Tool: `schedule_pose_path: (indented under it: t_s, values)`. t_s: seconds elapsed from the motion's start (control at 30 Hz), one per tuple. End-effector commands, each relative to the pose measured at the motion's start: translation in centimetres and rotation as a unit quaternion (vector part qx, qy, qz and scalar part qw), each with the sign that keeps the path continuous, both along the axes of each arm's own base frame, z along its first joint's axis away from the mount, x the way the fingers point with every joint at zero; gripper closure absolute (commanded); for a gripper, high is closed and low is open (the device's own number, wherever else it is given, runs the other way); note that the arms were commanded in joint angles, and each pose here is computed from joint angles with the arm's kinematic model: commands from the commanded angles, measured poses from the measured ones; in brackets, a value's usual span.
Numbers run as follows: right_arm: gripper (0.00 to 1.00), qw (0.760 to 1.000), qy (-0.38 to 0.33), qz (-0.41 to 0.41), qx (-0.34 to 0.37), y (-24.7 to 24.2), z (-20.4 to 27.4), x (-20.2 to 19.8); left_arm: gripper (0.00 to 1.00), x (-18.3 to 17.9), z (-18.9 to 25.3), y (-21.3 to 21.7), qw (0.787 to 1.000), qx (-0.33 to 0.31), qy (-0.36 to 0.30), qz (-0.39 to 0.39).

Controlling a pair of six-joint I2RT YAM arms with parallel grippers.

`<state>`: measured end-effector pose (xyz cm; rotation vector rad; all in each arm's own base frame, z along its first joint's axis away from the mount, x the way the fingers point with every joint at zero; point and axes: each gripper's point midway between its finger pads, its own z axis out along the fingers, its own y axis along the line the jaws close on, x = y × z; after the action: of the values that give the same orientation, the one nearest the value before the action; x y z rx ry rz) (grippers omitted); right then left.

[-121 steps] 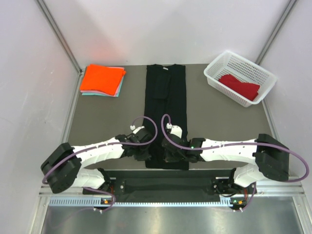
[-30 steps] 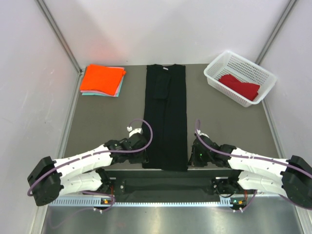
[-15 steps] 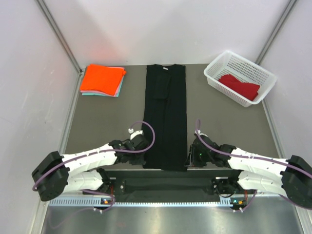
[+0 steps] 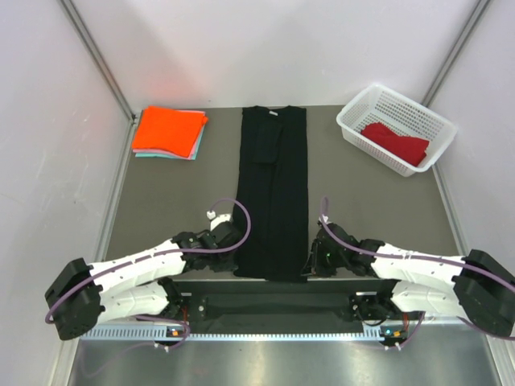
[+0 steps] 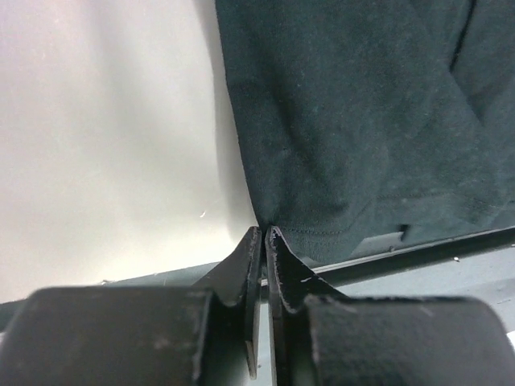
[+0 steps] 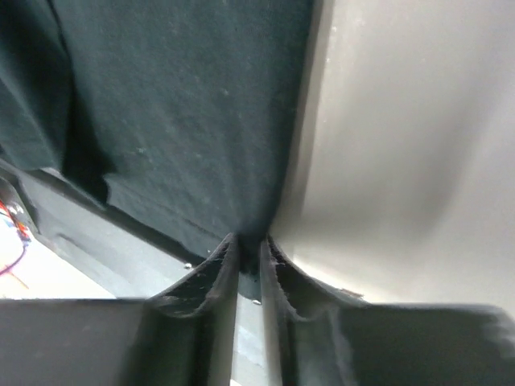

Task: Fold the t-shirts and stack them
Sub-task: Fold the tshirt

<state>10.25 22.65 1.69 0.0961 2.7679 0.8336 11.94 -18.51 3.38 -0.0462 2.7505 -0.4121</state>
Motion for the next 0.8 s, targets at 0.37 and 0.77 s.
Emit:
schedule_pose_path:
  t_s: [0.37,0.77]
  values:
    - [1.00,1.000,-0.008,-0.005,-0.011,-1.3,0.2,-0.4,0.65,-0.1,2.2,-0.4,1.000,-0.008,0.004,-0.008]
    - [1.00,1.000,-0.016,-0.005,-0.001,-0.6,0.8,0.1,0.49,1.7,1.4,-2.9,0.999,-0.045,-0.018,-0.002]
